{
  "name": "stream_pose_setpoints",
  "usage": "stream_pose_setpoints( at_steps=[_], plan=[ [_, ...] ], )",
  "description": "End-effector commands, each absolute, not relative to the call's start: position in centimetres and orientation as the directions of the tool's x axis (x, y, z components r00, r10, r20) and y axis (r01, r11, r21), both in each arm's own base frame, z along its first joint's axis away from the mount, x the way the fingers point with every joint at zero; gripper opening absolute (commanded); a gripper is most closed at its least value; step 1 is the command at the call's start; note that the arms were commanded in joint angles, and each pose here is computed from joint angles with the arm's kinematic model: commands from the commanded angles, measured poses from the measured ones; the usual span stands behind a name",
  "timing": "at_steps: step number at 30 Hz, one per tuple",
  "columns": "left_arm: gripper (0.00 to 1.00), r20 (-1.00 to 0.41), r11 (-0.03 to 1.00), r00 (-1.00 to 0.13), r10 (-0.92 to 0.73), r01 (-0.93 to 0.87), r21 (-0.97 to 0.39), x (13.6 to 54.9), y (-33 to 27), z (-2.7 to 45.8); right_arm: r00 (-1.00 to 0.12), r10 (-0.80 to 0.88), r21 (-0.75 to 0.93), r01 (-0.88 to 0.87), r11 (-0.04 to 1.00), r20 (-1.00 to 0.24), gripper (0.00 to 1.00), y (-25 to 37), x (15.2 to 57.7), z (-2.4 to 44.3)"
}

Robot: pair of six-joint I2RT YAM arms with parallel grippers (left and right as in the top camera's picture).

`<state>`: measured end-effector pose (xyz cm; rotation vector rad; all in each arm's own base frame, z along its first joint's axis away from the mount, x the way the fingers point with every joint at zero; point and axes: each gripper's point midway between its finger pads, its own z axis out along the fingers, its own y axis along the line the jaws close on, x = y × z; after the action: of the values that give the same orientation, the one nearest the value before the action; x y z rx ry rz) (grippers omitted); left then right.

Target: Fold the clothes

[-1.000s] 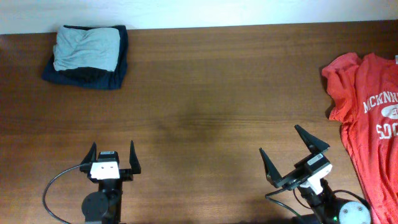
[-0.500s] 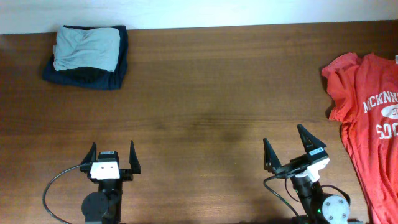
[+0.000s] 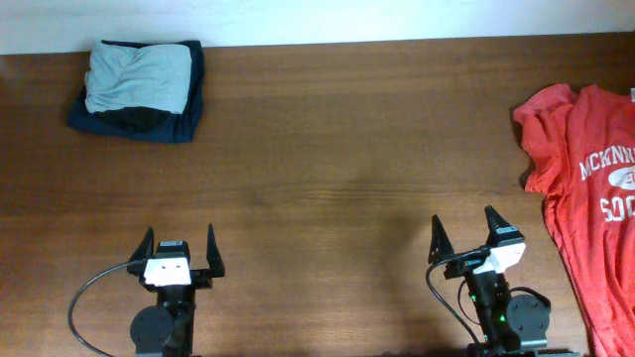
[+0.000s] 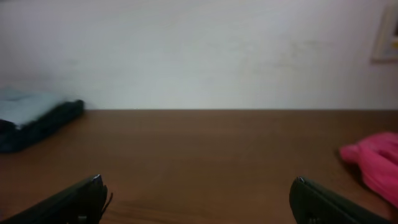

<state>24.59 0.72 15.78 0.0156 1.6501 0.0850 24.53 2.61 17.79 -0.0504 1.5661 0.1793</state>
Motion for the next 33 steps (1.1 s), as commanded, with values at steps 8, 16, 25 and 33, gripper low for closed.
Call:
stream_pose_setpoints(
  at_steps=[8,16,25,33],
  plan=[
    [0.99,-0.994,0.997,-0.079,0.074,-0.029,0.077,24.6,0.5,15.7,-0.076,0.083,0.086,-0.038,0.996,-0.994,0.99,0.8,24.6,15.7],
    [0.99,-0.994,0.997,-0.079,0.074,-0.029,0.077,24.6,0.5,15.7,-0.076,0.083,0.086,-0.039,0.996,-0.994,0.99,0.8,24.6,15.7],
    [0.99,-0.994,0.997,-0.079,0.074,-0.029,0.077,24.6,0.5,15.7,-0.076,0.083,0.086,-0.039,0.996,-0.994,0.99,0.8,24.6,15.7],
    [0.99,-0.994,0.997,-0.080,0.074,-0.029,0.077,24.6,0.5,15.7,-0.077,0.083,0.086,-0.039,0.996,-0.994,0.99,0.8,24.6,15.7]
  ],
)
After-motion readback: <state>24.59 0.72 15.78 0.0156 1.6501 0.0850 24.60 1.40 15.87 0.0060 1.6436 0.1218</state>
